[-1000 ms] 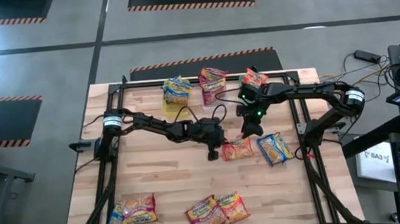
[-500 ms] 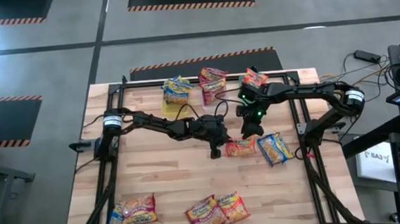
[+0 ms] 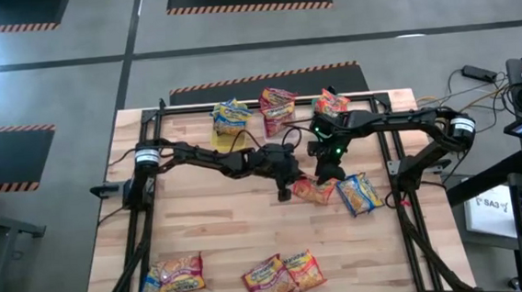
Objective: Sort Maruchan noodles
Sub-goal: Put the right orange noodle pack into the green bin
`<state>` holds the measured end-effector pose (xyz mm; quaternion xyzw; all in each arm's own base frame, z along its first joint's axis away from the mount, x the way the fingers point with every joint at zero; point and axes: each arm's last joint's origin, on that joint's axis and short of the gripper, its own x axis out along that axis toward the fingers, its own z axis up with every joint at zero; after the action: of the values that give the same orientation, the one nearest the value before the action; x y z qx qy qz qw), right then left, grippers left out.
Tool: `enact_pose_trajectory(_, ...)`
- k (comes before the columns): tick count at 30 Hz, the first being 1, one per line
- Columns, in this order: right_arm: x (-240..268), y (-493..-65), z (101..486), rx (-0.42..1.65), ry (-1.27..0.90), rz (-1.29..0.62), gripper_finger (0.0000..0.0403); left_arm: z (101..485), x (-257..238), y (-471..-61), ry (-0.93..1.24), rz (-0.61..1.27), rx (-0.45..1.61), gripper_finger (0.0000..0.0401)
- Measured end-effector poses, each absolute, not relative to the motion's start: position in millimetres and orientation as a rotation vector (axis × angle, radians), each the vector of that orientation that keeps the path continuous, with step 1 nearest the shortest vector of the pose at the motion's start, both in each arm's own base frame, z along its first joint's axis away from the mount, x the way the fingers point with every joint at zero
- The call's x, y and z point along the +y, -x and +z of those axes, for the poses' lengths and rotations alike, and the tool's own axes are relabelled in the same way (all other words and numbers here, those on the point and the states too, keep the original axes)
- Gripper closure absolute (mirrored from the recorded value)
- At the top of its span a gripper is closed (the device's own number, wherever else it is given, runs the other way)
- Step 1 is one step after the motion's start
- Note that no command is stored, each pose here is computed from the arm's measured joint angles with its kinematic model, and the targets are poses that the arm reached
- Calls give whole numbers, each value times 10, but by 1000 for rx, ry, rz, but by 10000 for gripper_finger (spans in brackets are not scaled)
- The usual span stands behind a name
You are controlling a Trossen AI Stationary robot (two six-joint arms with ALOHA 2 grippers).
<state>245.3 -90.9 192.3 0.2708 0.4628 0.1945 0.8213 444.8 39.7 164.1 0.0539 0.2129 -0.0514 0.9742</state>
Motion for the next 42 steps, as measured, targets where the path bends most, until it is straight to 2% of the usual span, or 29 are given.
enact_pose_trajectory(7, -910, -2456, 1907, 1024, -545, 348, 200, 1669, 402, -4463, -108, -101, 420, 401)
enact_pose_trajectory(10, -909, -2457, 1904, 1029, -540, 340, 212, 1672, 402, -4465, -108, -101, 417, 401)
enact_pose_trajectory(25, -904, -2452, 1903, 1043, -600, 319, 375, 1675, 400, -4466, -38, -86, 417, 396)
enact_pose_trajectory(29, -896, -2433, 1895, 1064, -618, 315, 387, 1662, 391, -4461, -4, -81, 432, 368)
enact_pose_trajectory(37, -896, -2409, 1889, 1087, -632, 308, 390, 1677, 367, -4432, 52, -132, 466, 276)
enact_pose_trajectory(42, -953, -2407, 2032, 1172, -541, 217, 390, 1817, 363, -4400, 44, -134, 444, 238)
